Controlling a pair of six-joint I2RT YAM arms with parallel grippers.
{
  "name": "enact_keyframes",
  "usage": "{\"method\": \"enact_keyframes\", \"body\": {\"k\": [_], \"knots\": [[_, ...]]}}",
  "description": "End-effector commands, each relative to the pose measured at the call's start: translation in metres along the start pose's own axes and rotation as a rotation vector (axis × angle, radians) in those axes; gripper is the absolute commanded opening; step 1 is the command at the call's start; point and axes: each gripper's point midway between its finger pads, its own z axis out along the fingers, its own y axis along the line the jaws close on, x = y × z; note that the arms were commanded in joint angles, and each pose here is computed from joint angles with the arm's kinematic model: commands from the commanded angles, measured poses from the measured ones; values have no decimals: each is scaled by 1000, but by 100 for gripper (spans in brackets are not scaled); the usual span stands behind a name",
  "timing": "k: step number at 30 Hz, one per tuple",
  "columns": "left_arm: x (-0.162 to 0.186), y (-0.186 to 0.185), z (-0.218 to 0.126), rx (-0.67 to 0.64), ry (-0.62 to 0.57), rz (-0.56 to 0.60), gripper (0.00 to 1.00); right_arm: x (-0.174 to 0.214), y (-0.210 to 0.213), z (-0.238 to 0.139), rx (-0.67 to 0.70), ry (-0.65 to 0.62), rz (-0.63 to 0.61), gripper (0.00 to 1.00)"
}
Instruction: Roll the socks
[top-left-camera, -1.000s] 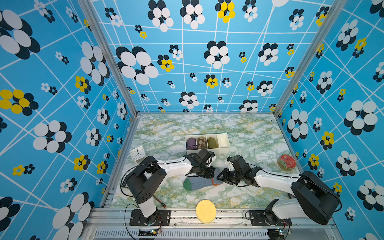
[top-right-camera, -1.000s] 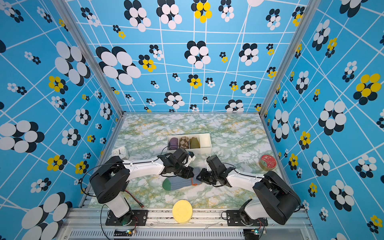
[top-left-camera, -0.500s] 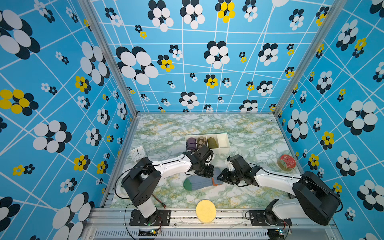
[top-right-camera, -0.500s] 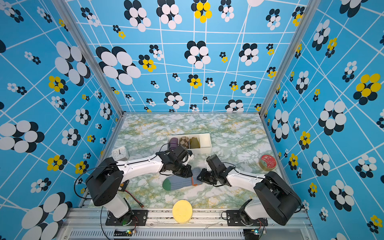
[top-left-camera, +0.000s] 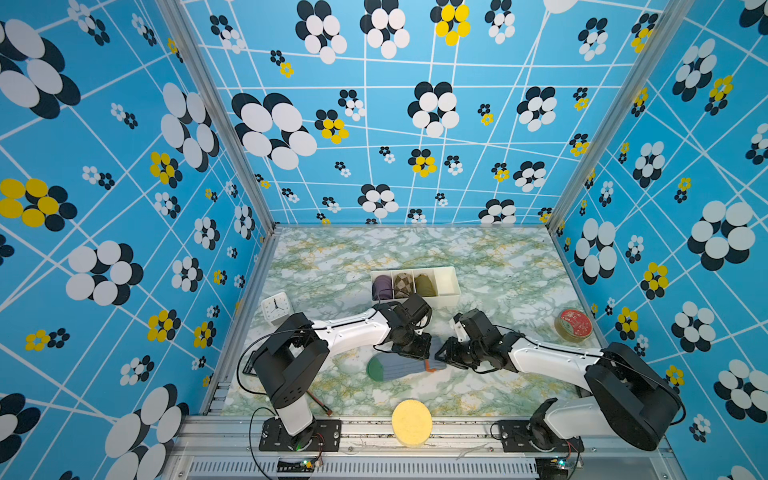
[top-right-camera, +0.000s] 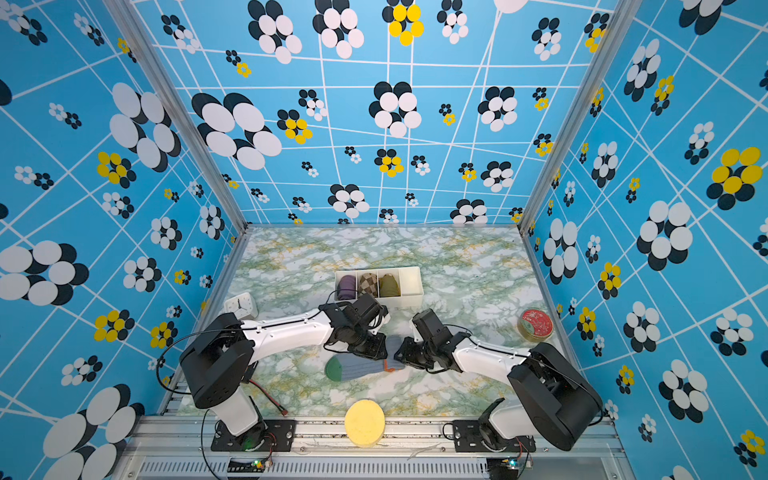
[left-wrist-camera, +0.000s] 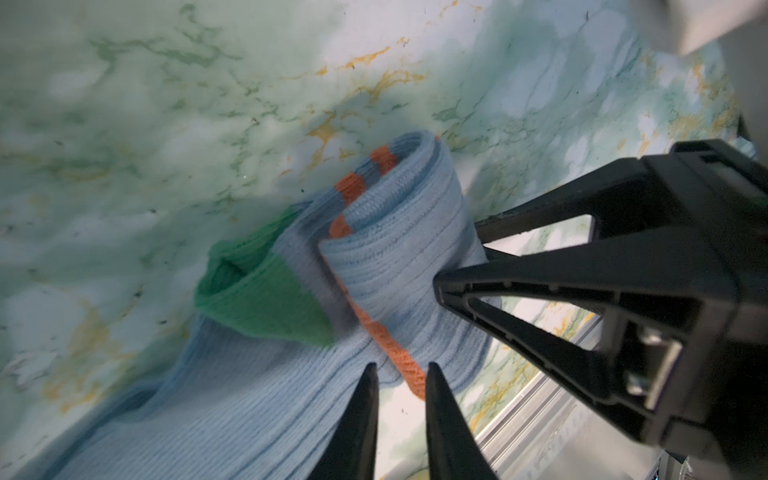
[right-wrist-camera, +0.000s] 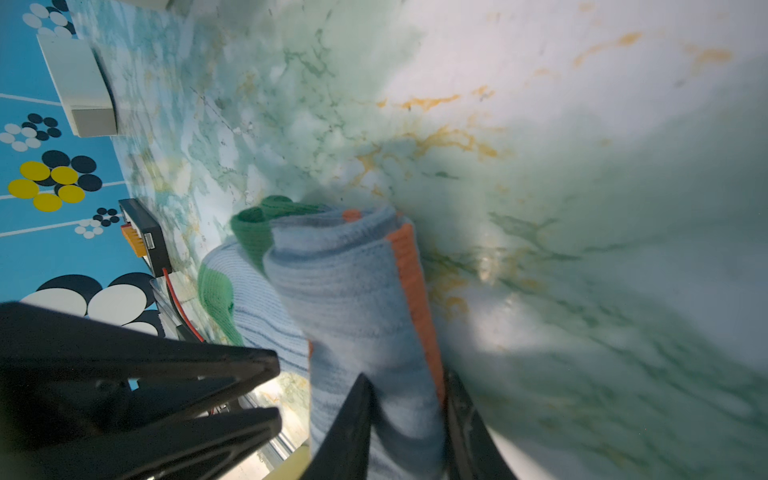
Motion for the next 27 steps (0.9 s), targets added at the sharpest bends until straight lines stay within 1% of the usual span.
{"method": "enact_keyframes", "body": {"k": [1, 7, 20, 27], "knots": [[3, 4, 4, -35, 28, -22, 24, -8, 6, -6, 1, -25, -28, 31], [4, 7, 9, -48, 48, -29, 25, -8, 7, -5, -4, -20, -30, 31], [0, -2, 16, 2, 50, -40, 24, -7, 5, -3, -1, -15, -31, 31], [5, -2, 21, 27, 70, -57, 20, -8, 6, -3, -6, -17, -34, 31]]}}
